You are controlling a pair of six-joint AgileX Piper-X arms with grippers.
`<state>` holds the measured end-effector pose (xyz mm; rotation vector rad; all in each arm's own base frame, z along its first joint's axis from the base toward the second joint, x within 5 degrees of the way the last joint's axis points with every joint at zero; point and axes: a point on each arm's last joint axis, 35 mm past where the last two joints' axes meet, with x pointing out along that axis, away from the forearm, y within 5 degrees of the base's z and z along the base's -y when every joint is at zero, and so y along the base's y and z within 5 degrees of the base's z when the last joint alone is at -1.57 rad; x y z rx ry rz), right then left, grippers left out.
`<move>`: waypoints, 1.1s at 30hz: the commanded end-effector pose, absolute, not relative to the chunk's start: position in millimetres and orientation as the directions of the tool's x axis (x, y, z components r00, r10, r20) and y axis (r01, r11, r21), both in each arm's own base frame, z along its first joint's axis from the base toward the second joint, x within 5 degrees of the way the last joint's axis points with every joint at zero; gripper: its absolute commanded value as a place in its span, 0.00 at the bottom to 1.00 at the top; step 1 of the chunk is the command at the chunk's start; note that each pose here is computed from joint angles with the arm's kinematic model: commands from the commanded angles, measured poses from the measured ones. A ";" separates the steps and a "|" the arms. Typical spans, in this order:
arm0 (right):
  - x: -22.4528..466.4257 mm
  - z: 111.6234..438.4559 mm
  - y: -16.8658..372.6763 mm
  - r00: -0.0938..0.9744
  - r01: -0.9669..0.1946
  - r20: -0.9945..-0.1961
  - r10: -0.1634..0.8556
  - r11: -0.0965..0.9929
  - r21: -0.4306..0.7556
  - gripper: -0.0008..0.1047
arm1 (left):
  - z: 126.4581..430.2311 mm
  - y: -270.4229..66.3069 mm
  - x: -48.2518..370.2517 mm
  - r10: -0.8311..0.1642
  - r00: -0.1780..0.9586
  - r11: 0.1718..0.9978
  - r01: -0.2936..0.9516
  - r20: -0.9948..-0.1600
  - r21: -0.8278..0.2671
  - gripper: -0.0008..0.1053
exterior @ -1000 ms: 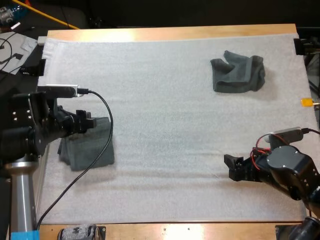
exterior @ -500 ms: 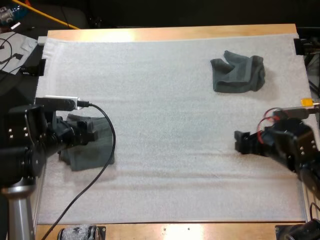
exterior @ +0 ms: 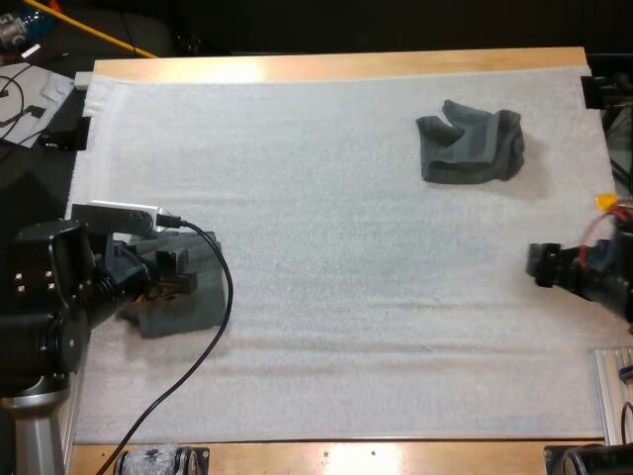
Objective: Pick towel from pile, fold and stack
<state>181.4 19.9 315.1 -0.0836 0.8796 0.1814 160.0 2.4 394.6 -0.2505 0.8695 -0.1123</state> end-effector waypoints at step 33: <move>7.1 365.6 -0.8 0.919 -0.076 -0.393 -0.015 0.974 -0.214 0.74 | 393.8 -4.6 -11.1 -0.131 0.899 0.990 0.099 -0.418 -0.097 0.59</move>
